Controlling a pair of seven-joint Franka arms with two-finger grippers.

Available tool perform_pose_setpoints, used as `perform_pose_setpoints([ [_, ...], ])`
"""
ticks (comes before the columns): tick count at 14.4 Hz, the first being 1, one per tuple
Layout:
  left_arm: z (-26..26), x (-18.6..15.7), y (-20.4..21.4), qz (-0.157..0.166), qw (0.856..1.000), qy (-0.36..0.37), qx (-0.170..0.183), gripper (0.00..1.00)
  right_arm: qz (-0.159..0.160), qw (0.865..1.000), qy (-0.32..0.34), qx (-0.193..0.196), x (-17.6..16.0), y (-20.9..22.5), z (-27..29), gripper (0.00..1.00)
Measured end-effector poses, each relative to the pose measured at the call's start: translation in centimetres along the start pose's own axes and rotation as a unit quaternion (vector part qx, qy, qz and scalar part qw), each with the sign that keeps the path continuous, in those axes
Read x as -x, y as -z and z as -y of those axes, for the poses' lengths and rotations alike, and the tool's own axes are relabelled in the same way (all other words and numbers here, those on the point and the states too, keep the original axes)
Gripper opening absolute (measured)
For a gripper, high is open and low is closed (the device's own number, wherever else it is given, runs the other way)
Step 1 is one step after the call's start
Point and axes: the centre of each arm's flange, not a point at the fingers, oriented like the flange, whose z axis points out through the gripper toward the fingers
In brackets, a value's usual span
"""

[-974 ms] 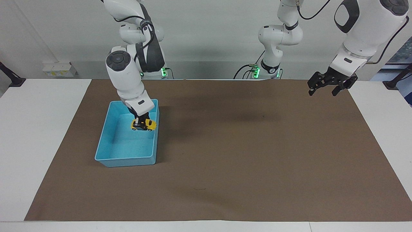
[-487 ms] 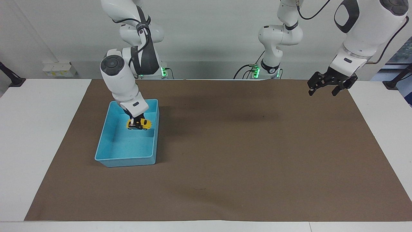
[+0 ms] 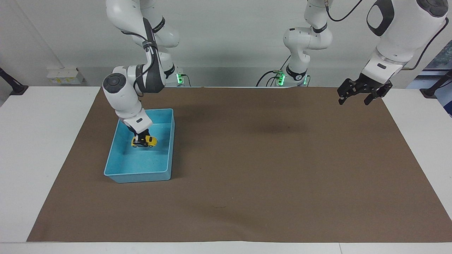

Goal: Wind up and store yellow beetle car
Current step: 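Lower the car into the blue tray and open the right gripper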

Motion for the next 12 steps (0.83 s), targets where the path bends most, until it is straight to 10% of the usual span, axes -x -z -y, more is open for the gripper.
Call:
perform_pose_setpoints([
  [8,0.0,0.0,0.0,0.0,1.0,0.0,0.0,1.0,-0.004,1.0,0.007,-0.002,-0.7,-3.9,1.2,0.46],
  [12,0.0,0.0,0.0,0.0,1.0,0.0,0.0,1.0,-0.004,1.0,0.004,0.004,-0.7,-3.2,0.7,0.88],
])
